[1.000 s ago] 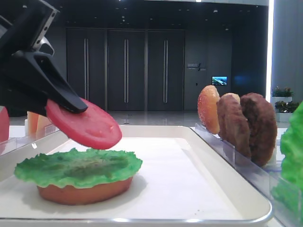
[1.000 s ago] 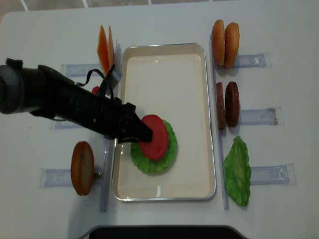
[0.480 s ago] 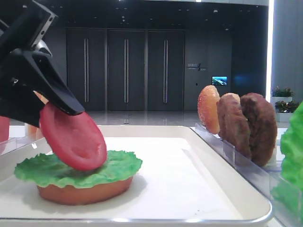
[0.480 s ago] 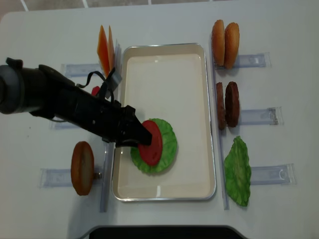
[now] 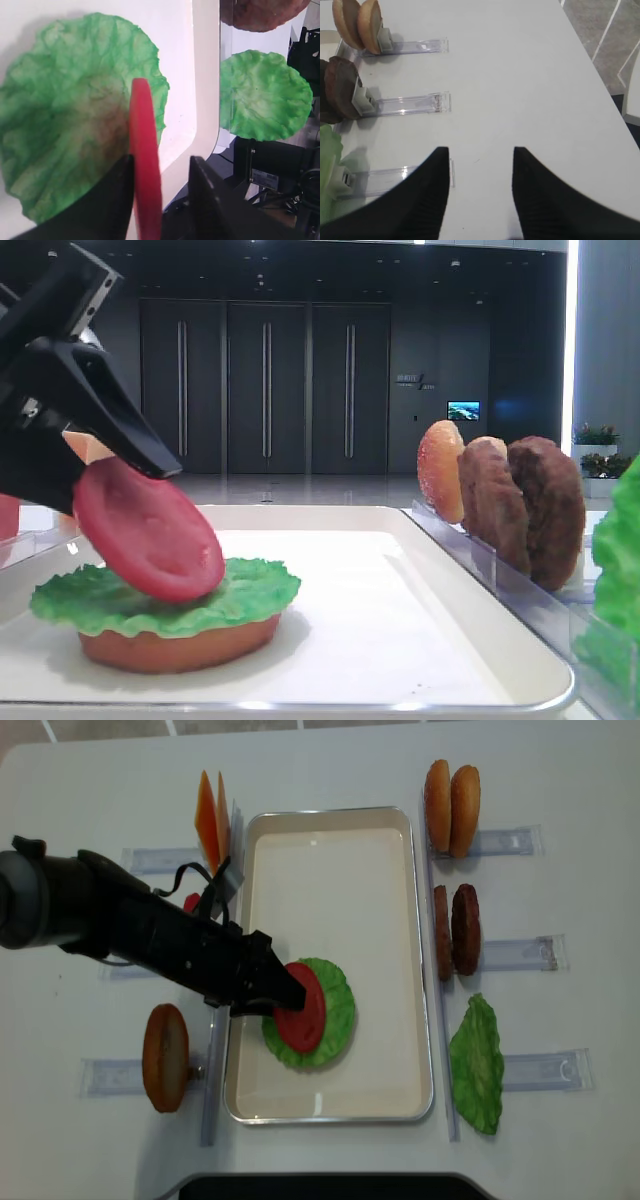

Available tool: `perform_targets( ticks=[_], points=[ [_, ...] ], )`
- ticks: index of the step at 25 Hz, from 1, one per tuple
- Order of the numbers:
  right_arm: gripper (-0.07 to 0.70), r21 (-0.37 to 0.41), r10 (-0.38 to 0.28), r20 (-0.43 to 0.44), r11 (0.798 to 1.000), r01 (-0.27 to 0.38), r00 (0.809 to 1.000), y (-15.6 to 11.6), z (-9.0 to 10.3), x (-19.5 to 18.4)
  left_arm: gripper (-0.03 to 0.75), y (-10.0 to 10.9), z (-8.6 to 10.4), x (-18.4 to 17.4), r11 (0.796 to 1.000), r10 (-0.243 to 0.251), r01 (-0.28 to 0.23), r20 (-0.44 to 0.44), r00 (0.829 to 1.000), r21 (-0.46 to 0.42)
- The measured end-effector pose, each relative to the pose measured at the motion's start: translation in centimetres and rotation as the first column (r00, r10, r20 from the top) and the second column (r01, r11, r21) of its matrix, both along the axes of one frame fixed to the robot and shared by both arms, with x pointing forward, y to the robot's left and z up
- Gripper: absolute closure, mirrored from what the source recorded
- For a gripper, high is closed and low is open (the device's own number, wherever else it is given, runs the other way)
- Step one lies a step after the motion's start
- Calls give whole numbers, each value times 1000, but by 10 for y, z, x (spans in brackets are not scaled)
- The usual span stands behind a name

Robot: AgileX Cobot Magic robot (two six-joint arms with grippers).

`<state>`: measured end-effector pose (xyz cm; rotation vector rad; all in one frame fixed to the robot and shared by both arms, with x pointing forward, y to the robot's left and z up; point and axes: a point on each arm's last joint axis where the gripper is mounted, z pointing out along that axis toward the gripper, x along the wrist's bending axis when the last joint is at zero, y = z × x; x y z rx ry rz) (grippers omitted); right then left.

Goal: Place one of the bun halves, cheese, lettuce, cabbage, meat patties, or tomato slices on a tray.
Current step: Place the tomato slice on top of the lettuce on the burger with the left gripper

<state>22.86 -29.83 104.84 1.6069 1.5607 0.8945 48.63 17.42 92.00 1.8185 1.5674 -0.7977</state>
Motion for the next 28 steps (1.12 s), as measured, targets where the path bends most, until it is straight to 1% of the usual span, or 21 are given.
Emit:
perform_targets(
  ticks=[3,6,14,19,21,24,26,28],
  points=[
    [342,0,0,0,1000,0,1000,0,0,0,375,1,0,0,1000,2,-2,-15,1000,13],
    [342,0,0,0,1000,0,1000,0,0,0,359,2,0,1,999,3,-2,-36,999,38],
    [342,0,0,0,1000,0,1000,0,0,0,354,3,8,13,994,35,-28,-67,997,110],
    [342,0,0,0,1000,0,1000,0,0,0,354,6,13,20,983,52,-34,-93,994,181],
    [342,0,0,0,1000,0,1000,0,0,0,354,7,15,22,981,48,-27,-104,993,194],
    [342,0,0,0,1000,0,1000,0,0,0,354,5,21,24,982,33,-9,-122,992,190],
    [342,0,0,0,1000,0,1000,0,0,0,354,5,24,26,981,35,-9,-134,990,191],
    [342,0,0,0,1000,0,1000,0,0,0,354,5,24,26,976,32,-1,-140,990,217]
  ],
)
